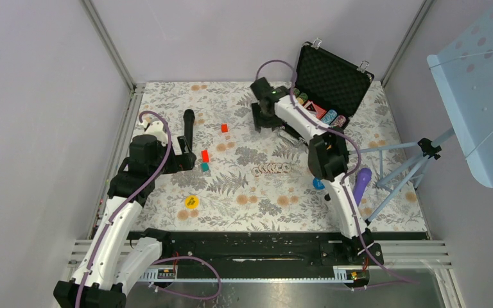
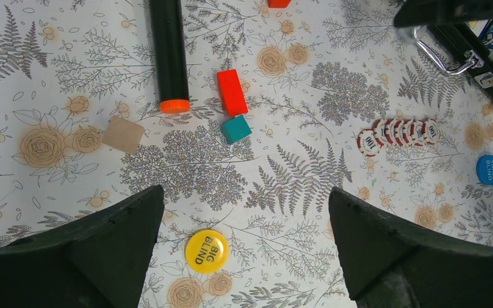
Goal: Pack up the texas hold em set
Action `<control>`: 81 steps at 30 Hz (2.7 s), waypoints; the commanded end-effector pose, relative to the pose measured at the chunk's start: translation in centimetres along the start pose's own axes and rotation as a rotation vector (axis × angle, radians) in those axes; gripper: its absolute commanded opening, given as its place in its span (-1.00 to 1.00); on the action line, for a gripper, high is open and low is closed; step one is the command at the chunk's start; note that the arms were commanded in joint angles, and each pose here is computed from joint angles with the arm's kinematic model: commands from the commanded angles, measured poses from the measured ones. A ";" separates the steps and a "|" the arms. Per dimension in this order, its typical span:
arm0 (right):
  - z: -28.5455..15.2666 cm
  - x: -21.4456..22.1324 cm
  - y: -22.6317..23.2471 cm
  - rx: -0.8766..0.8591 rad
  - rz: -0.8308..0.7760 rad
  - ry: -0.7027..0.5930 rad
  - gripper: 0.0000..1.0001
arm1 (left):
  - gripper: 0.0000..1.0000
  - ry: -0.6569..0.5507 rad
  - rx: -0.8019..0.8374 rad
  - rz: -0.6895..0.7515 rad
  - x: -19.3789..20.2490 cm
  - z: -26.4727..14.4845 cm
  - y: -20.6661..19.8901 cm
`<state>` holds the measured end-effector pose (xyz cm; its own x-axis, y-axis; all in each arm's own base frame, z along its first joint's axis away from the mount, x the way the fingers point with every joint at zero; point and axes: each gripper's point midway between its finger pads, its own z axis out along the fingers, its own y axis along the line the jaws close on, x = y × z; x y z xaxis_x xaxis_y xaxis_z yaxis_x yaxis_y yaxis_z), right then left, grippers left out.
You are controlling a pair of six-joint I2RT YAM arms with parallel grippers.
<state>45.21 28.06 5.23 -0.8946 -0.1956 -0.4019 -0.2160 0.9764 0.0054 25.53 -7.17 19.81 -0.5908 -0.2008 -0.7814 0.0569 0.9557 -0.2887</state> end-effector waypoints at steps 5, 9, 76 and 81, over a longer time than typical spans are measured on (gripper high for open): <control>-5.2 -5.5 -9.8 0.032 0.162 -0.127 0.17 | 0.98 -0.029 0.027 0.012 -0.6 -0.1 -0.5; -4.1 -6.1 -14.4 0.067 0.232 -0.114 0.17 | 0.98 -0.025 0.029 0.012 -0.5 -0.1 -0.5; -8.3 17.5 -16.2 0.152 0.723 -0.140 0.66 | 0.98 -0.089 0.026 0.001 -1.3 -1.1 -0.5; -7.1 18.8 -16.5 0.184 0.708 -0.102 0.67 | 0.98 -0.081 0.027 0.009 -0.4 -1.5 -0.3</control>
<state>28.01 8.11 3.94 -0.7969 0.4596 -0.3921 0.4411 0.8861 0.1423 24.85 -6.86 20.36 -0.5567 -0.2088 -0.8040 0.0592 0.9555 -0.2891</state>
